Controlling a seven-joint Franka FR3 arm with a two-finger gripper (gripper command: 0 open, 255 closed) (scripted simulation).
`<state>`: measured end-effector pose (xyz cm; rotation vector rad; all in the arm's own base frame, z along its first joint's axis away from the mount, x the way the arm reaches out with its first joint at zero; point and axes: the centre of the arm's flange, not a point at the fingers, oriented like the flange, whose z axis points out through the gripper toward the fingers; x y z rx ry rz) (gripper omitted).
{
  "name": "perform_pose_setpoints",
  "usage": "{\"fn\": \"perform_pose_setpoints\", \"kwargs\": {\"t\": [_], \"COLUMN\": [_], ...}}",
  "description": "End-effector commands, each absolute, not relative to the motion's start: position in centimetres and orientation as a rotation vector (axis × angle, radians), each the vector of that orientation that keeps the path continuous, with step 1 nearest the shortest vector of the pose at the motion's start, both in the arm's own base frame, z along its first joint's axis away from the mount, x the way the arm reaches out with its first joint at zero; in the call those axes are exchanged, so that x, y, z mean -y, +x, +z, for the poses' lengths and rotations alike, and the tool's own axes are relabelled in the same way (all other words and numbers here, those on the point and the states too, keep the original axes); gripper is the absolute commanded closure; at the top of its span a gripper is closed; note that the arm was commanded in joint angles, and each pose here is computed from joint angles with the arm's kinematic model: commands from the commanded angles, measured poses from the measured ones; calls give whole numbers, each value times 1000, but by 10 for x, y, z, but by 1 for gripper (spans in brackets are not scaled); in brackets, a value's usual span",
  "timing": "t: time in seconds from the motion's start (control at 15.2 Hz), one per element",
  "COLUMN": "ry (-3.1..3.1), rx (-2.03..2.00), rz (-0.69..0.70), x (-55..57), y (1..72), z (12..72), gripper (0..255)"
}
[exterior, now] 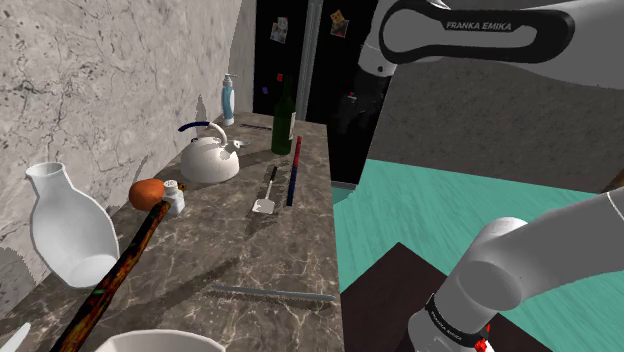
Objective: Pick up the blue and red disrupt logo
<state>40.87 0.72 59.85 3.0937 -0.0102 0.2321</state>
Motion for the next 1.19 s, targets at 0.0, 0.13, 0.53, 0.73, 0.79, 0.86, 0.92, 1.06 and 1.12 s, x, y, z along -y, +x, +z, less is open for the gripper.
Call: {"fn": "perform_pose_setpoints", "kwargs": {"t": [0.0, 0.13, 0.53, 0.73, 0.79, 0.86, 0.92, 1.06, 1.12], "ry": [3099, 3102, 3103, 3099, 3096, 3094, 3091, 3084, 3080], "rx": [73, 134, 316, 407, 437, 467, 498, 558, 588], "rz": [201, 171, 79, 33, 18, 2, -13, -44, -60], "x": [-9, -11, -9, -6, -4, -3, 0, 4, 7], "y": [434, 460, 536, 572, 584, 596, 608, 631, 643], "z": [585, 572, 529, 506, 499, 491, 483, 466, 458], "gripper": [0, 0, 0, 0, 0, 0, 0, 0, 0]}}
